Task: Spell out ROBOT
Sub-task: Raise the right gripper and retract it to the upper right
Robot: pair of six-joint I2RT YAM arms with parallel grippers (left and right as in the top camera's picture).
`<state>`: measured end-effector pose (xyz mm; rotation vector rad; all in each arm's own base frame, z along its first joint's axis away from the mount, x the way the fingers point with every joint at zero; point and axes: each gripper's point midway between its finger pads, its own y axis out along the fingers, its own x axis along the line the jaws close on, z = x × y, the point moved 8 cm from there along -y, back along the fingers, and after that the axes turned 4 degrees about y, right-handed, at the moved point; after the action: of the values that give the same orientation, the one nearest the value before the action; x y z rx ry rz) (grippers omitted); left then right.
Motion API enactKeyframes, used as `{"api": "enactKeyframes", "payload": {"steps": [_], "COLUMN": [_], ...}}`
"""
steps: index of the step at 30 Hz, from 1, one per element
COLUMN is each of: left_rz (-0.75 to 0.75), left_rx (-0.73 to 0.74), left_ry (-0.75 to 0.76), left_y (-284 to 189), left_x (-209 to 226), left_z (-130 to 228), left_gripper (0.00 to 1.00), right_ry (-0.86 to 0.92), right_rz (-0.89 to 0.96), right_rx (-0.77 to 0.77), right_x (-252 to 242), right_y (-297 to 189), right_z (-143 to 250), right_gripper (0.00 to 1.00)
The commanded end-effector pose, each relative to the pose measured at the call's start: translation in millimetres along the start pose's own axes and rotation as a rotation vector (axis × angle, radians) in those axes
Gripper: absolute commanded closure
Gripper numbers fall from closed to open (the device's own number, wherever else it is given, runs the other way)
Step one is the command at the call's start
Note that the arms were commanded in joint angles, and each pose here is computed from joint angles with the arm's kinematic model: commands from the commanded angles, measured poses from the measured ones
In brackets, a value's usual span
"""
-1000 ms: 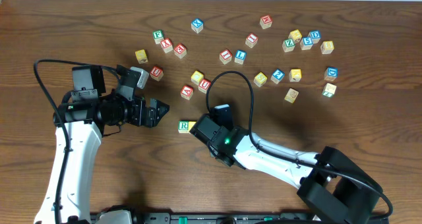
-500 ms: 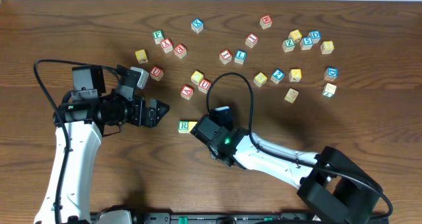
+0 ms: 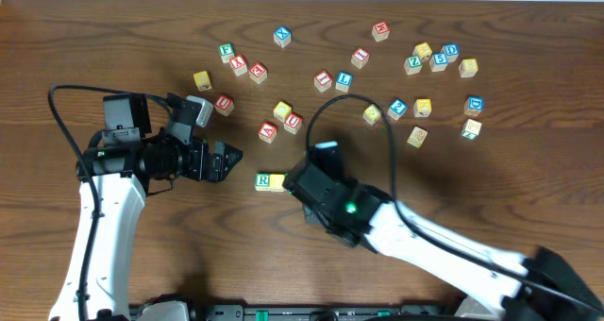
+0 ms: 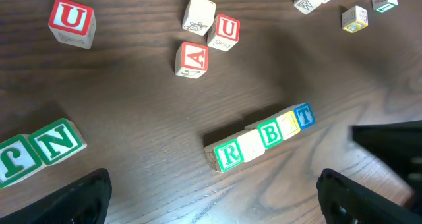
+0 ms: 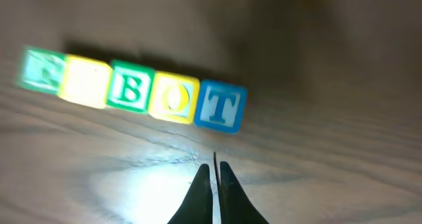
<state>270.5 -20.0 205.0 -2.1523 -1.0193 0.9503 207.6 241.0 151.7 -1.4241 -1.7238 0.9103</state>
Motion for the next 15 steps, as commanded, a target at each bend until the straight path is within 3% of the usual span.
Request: {"api": "enactKeyframes", "payload": {"steps": [1, 5, 12, 14, 15], "left_rz": [-0.006, -0.006, -0.006, -0.006, -0.006], "left_rx": [-0.014, -0.014, -0.014, -0.014, -0.014], "left_ry": [0.015, 0.015, 0.015, 0.015, 0.015], "left_y": [-4, -4, -4, -4, -4], "left_x": [0, 0, 0, 0, 0], "left_z": [-3, -3, -3, -3, -3], "left_gripper": [0.02, 0.02, 0.02, 0.02, 0.02], "right_ry": [0.066, 0.109, 0.229, 0.277, 0.310], "right_rz": [0.043, 0.100, 0.208, 0.215, 0.205], "right_rx": [-0.147, -0.233, -0.241, -0.226, -0.213], "right_x": [-19, -43, -99, -113, -121], "right_y": [-26, -39, -33, -31, -30], "right_z": [-26, -47, -73, -78, -81], "right_gripper": [0.99, 0.99, 0.99, 0.92, 0.81]}}
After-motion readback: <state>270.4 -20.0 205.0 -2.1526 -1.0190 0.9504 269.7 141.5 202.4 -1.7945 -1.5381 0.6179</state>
